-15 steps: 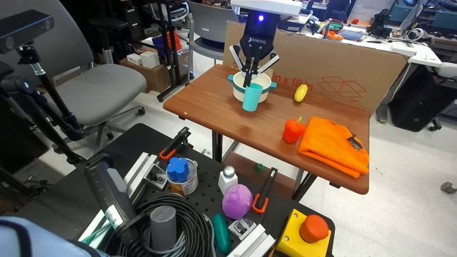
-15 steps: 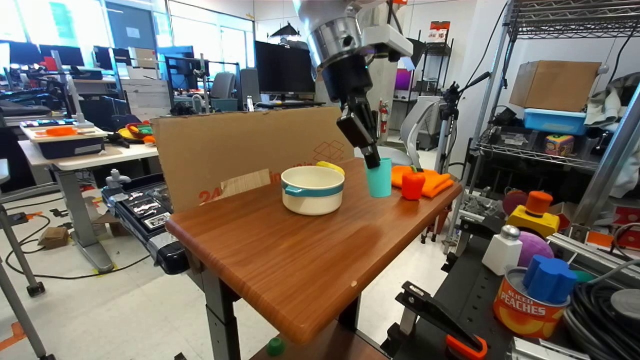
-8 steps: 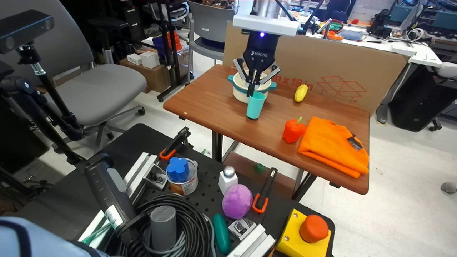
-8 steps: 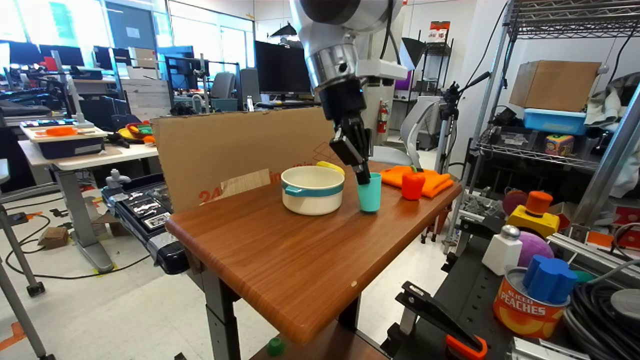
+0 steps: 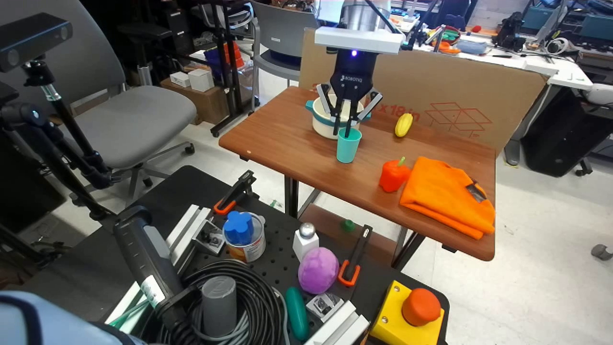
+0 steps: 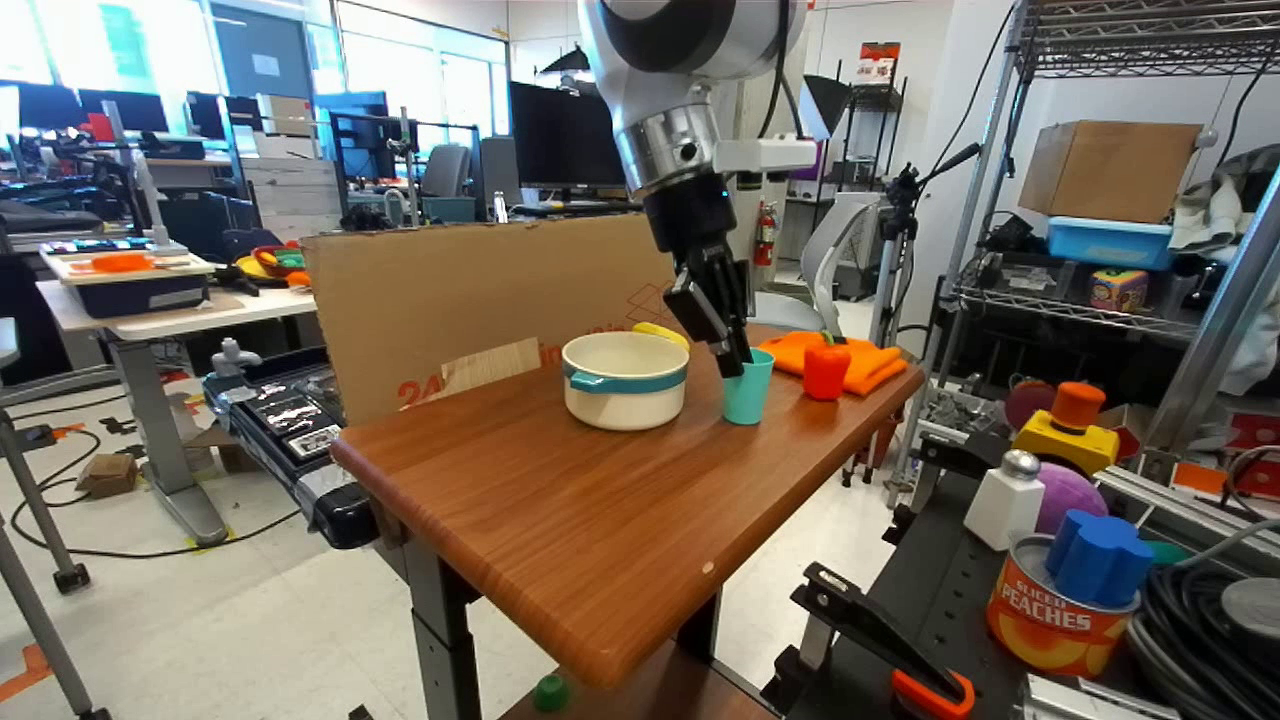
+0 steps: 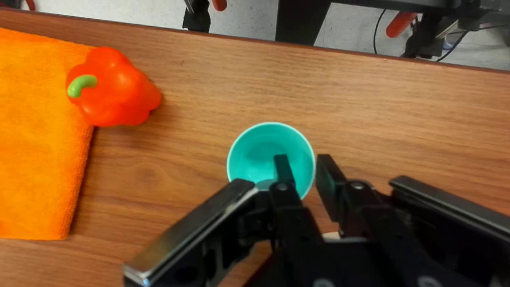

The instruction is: Remove the cup from the white and green pot.

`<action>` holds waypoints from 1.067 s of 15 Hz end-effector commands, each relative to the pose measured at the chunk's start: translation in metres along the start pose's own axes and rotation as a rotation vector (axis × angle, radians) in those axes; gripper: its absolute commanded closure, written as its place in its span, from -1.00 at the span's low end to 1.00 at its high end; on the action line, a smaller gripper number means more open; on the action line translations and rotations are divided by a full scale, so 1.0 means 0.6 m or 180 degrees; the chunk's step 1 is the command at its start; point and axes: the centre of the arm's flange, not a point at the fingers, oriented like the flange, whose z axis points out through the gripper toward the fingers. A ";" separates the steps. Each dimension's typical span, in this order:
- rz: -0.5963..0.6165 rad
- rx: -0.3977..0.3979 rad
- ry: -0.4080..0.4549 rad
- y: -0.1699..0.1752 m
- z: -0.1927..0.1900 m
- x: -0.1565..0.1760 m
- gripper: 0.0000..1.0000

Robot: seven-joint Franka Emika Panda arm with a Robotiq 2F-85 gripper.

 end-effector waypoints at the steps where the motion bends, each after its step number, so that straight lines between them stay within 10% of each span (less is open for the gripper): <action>1: -0.0085 -0.0057 0.0008 -0.002 0.006 -0.021 -0.10; 7: -0.0504 0.0049 0.0133 0.008 -0.082 -0.108 -0.97; 16: -0.0603 0.0152 0.0500 0.020 -0.188 -0.164 -1.00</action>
